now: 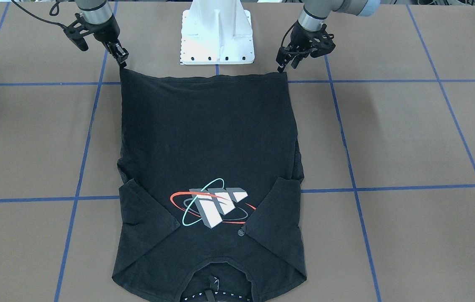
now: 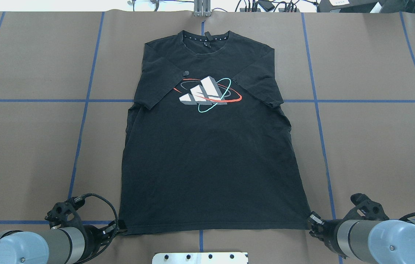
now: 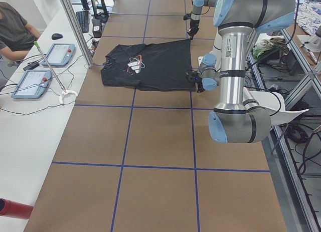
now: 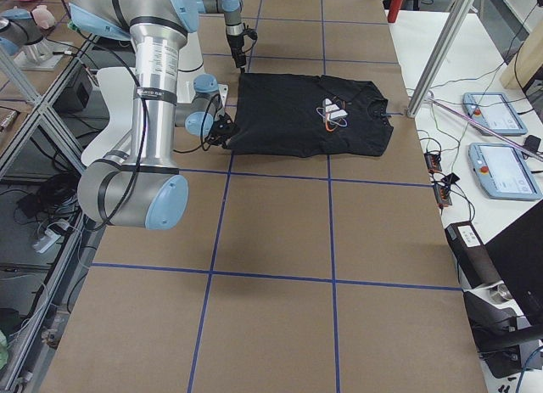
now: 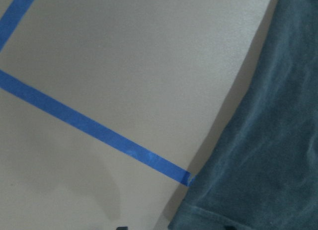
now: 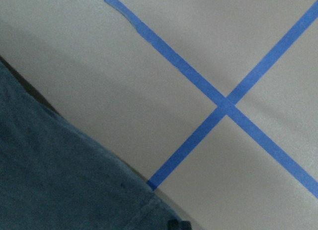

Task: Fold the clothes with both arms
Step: 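Grasp the hem corners nearest the robot with both grippers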

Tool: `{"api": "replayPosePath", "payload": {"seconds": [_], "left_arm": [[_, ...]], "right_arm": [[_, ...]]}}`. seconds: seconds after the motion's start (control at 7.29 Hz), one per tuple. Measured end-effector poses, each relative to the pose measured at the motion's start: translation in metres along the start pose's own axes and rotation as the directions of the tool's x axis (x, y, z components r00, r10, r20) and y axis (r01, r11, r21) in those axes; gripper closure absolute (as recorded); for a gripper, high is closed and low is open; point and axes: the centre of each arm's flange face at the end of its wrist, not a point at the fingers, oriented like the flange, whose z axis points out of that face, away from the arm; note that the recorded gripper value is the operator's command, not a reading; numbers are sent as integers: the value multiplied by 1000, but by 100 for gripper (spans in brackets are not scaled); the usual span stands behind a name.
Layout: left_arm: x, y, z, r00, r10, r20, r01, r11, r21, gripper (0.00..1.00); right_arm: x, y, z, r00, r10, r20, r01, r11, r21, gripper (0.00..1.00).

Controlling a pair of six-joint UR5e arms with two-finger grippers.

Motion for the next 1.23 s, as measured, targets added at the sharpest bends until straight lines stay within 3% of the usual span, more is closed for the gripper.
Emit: {"api": "replayPosePath", "payload": {"seconds": [0.96,1.1,1.23], "left_arm": [[10,-3,14,1000,15,-12,-14,999,31,40],[9,-3,15,1000,16,-10,-15,999,33,52],[9,-3,16,1000,16,-10,-15,999,34,72]], "right_arm": [[0,-1,1,1000,-2,-2,2,1000,2,100],[1,-1,1,1000,-2,-2,2,1000,2,100],[1,-1,1,1000,-2,-2,2,1000,2,100]]}}
